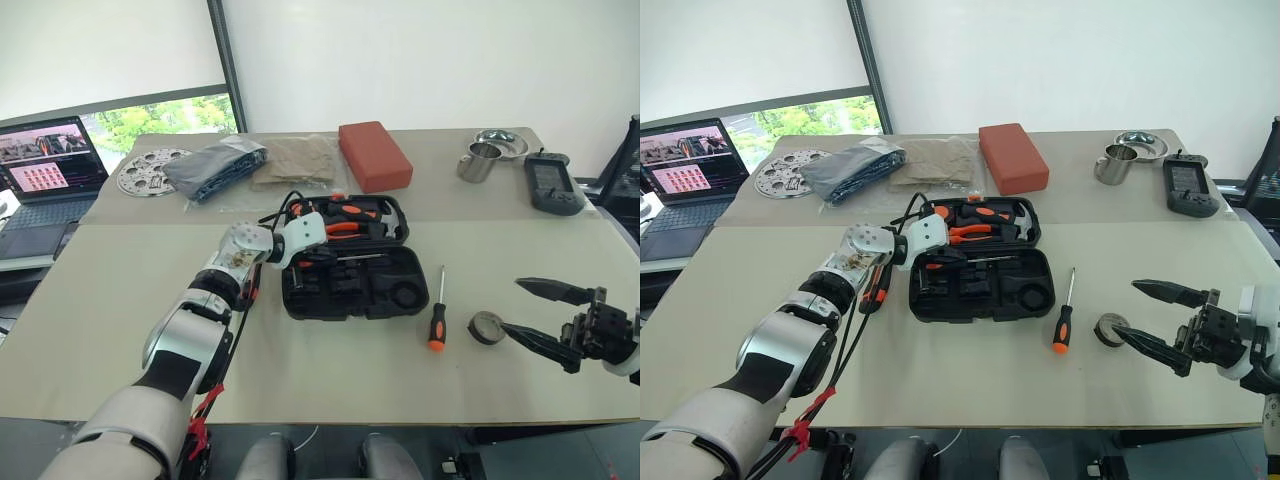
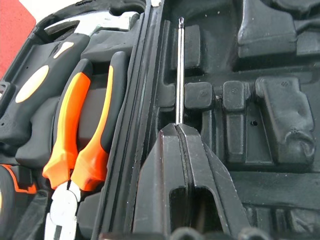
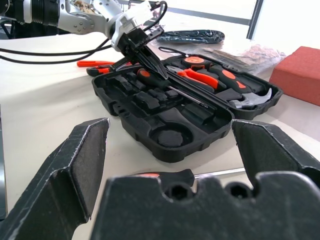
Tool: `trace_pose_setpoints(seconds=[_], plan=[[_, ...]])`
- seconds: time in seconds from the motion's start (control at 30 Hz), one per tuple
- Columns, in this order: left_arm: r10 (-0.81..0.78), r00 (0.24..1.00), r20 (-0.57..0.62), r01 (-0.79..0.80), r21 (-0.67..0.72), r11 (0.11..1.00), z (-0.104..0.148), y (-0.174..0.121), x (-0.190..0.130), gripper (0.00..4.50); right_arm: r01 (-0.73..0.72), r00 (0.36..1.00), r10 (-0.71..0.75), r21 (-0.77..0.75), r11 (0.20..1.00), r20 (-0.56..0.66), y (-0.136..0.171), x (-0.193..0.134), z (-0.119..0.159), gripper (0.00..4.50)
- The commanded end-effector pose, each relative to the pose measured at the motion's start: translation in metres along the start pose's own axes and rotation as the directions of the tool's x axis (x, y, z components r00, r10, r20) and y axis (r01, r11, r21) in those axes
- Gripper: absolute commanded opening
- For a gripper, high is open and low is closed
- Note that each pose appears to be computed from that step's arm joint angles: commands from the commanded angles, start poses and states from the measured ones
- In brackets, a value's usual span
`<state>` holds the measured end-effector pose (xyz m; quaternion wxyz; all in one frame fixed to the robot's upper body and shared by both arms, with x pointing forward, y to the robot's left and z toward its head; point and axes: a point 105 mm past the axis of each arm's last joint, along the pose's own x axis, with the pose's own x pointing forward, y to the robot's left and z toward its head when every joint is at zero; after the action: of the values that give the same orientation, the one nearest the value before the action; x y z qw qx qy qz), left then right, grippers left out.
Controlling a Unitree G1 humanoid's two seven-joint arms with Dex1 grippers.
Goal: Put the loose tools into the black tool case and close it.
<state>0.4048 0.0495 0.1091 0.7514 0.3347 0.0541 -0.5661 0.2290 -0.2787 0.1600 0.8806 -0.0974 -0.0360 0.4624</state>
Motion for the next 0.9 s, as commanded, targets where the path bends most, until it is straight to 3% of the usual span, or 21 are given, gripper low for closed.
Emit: trace_pose_setpoints(seconds=[0.03, 0.6, 0.83, 0.9], plan=[[-0.041, 0.993, -0.113, 0.04, -0.013, 0.999, -0.025, -0.014, 0.002, 0.01, 0.006, 1.0, -0.005, -0.038, 0.999, 0.024, 0.0, 0.0, 0.012, 4.5], [-0.017, 0.979, -0.204, 0.019, 0.007, 1.0, -0.042, -0.019, 0.007, 0.01, 0.013, 1.0, -0.012, -0.037, 0.999, 0.024, 0.002, 0.004, 0.014, 4.5], [0.082, 0.996, -0.025, -0.083, -0.053, 0.995, -0.01, 0.008, -0.004, 0.01, 0.024, 1.0, -0.023, -0.028, 0.999, 0.003, 0.003, 0.008, 0.009, 4.5], [0.122, 0.989, 0.089, -0.115, -0.079, 0.99, 0.013, 0.024, -0.015, 0.01, 0.036, 0.999, -0.036, -0.016, 0.999, -0.004, 0.005, 0.011, 0.006, 4.5]])
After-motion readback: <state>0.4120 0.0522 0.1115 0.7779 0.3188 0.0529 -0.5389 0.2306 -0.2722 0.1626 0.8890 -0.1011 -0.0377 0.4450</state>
